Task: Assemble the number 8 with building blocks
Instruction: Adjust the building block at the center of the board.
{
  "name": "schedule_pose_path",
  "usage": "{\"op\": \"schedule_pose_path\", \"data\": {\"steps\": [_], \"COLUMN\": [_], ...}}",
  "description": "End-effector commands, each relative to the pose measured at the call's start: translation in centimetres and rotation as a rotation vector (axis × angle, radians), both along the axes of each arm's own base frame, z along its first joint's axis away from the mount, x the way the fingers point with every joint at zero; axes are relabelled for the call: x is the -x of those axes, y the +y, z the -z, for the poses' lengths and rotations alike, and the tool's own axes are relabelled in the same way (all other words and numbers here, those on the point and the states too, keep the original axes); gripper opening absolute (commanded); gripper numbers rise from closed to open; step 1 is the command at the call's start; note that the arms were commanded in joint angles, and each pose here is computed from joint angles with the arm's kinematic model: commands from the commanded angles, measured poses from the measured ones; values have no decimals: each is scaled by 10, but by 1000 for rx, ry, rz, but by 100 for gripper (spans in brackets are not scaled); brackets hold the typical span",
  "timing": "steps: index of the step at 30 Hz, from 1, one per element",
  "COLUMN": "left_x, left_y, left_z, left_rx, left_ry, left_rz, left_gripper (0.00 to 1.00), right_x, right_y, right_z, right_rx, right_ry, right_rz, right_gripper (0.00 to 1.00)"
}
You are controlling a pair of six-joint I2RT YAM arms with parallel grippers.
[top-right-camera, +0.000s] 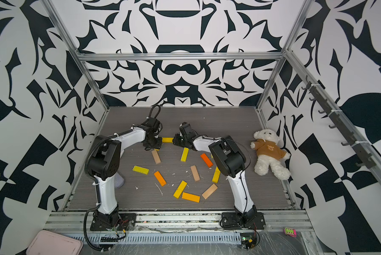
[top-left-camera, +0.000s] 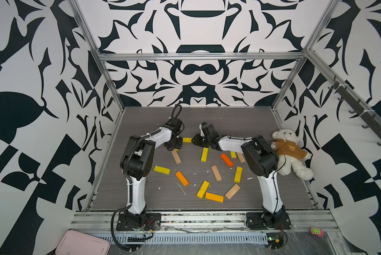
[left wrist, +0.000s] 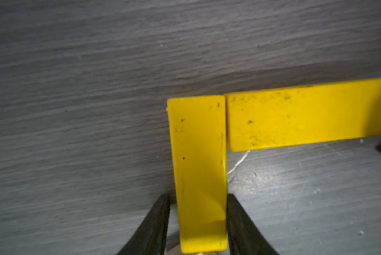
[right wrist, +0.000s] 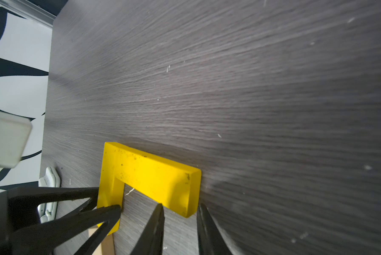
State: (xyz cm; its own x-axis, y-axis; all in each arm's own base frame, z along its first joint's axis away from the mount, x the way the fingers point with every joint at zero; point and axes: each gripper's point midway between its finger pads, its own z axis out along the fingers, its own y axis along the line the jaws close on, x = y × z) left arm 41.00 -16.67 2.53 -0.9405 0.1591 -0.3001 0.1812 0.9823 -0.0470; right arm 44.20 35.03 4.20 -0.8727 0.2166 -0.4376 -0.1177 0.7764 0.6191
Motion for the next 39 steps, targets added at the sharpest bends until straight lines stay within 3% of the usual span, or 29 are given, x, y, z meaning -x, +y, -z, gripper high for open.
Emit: {"op": "schedule_pose_path", "data": {"steps": [1,39], "left_x": [2,2], "left_y": [2,-10], "left_z": [0,-4], "left_rx": [7,76], "left_ry": [14,14], "left_rz": [1,14], "left_gripper": [44,46], "right_x": [-12,-20], "right_y": [7,14], "right_z": [-23,-10], "right_rx": [-26,4], "right_ry": [-58,-51], "right_rz": [16,-10], "right_gripper": [29,27]}}
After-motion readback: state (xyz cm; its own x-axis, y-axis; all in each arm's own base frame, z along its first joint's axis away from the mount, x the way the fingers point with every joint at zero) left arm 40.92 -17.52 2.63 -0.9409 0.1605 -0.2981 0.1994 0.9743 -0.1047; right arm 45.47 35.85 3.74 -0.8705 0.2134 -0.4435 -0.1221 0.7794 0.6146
